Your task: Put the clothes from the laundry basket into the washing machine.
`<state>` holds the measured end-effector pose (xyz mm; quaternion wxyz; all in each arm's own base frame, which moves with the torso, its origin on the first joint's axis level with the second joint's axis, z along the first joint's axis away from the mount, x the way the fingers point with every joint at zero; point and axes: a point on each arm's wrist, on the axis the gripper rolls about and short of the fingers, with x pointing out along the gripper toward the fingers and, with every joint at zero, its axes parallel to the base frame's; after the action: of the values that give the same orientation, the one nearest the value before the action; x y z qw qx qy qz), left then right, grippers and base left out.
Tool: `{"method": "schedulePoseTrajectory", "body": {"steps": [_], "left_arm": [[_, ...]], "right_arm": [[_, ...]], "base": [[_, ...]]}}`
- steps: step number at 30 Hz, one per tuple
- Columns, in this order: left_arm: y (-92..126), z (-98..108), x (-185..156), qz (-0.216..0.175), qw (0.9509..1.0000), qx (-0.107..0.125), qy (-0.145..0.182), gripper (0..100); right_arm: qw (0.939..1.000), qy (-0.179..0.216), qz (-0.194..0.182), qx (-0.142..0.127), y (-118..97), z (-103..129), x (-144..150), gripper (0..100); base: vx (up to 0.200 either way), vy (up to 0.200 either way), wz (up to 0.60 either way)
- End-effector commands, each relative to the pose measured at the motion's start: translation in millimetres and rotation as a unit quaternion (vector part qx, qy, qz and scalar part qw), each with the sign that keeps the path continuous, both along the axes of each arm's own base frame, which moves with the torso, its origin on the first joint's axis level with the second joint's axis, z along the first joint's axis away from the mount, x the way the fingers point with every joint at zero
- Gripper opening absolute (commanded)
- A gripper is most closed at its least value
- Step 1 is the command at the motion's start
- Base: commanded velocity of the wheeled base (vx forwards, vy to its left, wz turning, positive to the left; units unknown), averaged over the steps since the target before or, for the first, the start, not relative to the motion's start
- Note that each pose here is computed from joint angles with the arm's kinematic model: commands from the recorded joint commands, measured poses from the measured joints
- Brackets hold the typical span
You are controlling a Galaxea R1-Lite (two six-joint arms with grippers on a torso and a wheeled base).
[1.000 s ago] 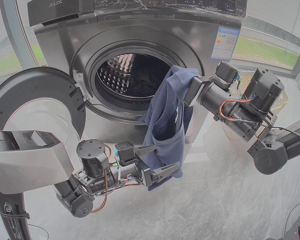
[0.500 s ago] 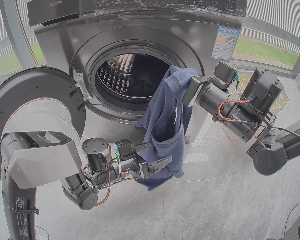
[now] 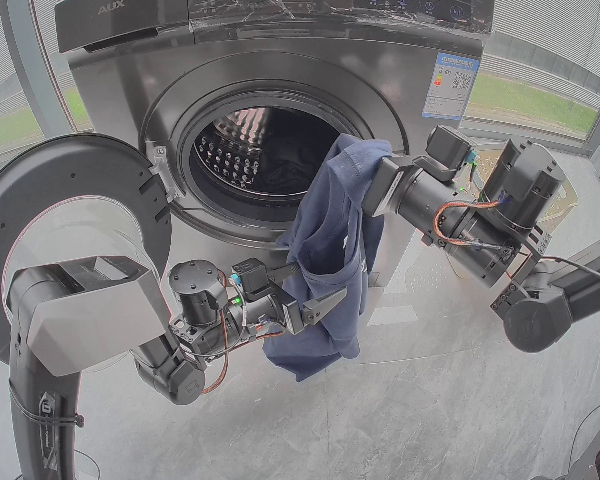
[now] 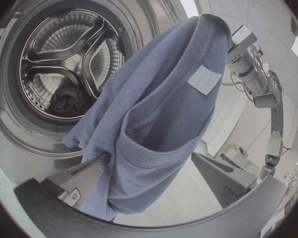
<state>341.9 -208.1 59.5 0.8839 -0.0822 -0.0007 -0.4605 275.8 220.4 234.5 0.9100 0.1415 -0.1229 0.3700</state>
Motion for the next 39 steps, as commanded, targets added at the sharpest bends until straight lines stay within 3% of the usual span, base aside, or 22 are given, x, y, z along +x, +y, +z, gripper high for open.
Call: {"method": "schedulePoseTrajectory", "body": {"steps": [1, 10, 11, 19, 24, 27, 28, 29, 36, 39], "left_arm": [[-2.8, 4.0, -0.9, -0.003, 1.0, -0.004, -0.008, 100], [-4.9, 3.9, 4.6, 0.007, 0.9998, -0.008, -0.015, 100], [-5.1, 4.5, 5.1, 0.009, 0.9998, -0.009, -0.016, 0], [-5.2, 16.5, 5.6, 0.027, 0.999, -0.02, -0.03, 0], [10.9, 55.5, -7.6, 0.038, 0.9967, -0.04, -0.059, 0], [24.7, 82.2, -33.3, 0.037, 0.9956, -0.048, -0.071, 0], [24.7, 82.2, -33.3, 0.037, 0.9956, -0.048, -0.071, 0], [37.0, 98.6, -55.0, 0.037, 0.995, -0.053, -0.076, 0], [74.6, 128.0, -111.0, 0.052, 0.9922, -0.064, -0.093, 0], [93.6, 155.7, -131.9, 0.076, 0.9837, -0.097, -0.131, 0]], "right_arm": [[1.0, 0.003, 0.001, -0.002, 1.7, -3.8, 2.0, 0], [1.0, 0.004, 0.003, -0.002, 4.1, -5.0, 0.7, 0], [1.0, 0.004, 0.002, -0.002, 3.7, -5.0, 1.0, 0], [1.0, 0.006, 0.001, -0.002, 2.5, -5.8, 0.5, 0], [0.9998, 0.013, -0.018, 0.002, -5.1, -6.1, 0.5, 0], [0.9994, 0.019, -0.03, -0.001, -15.7, -7.9, -1.1, 0], [0.9994, 0.019, -0.03, -0.001, -15.7, -7.9, -1.1, 0], [0.9989, 0.026, -0.038, -0.006, -24.5, -11.1, -3.4, 0], [0.9982, 0.013, -0.059, 0.007, -51.4, -12.6, -16.6, 0], [0.9984, 0.012, -0.053, 0.016, -68.5, -10.5, -42.6, 0]], "base": [[0.0, 0.0, 0.0], [0.0, 0.0, 0.0], [0.0, 0.0, 0.0], [0.0, 0.0, 0.0], [0.0, 0.0, 0.0], [0.0, 0.0, 0.0], [0.0, 0.0, 0.0], [0.0, 0.0, 0.0], [0.0, 0.0, 0.0], [0.0, 0.0, 0.0]]}}
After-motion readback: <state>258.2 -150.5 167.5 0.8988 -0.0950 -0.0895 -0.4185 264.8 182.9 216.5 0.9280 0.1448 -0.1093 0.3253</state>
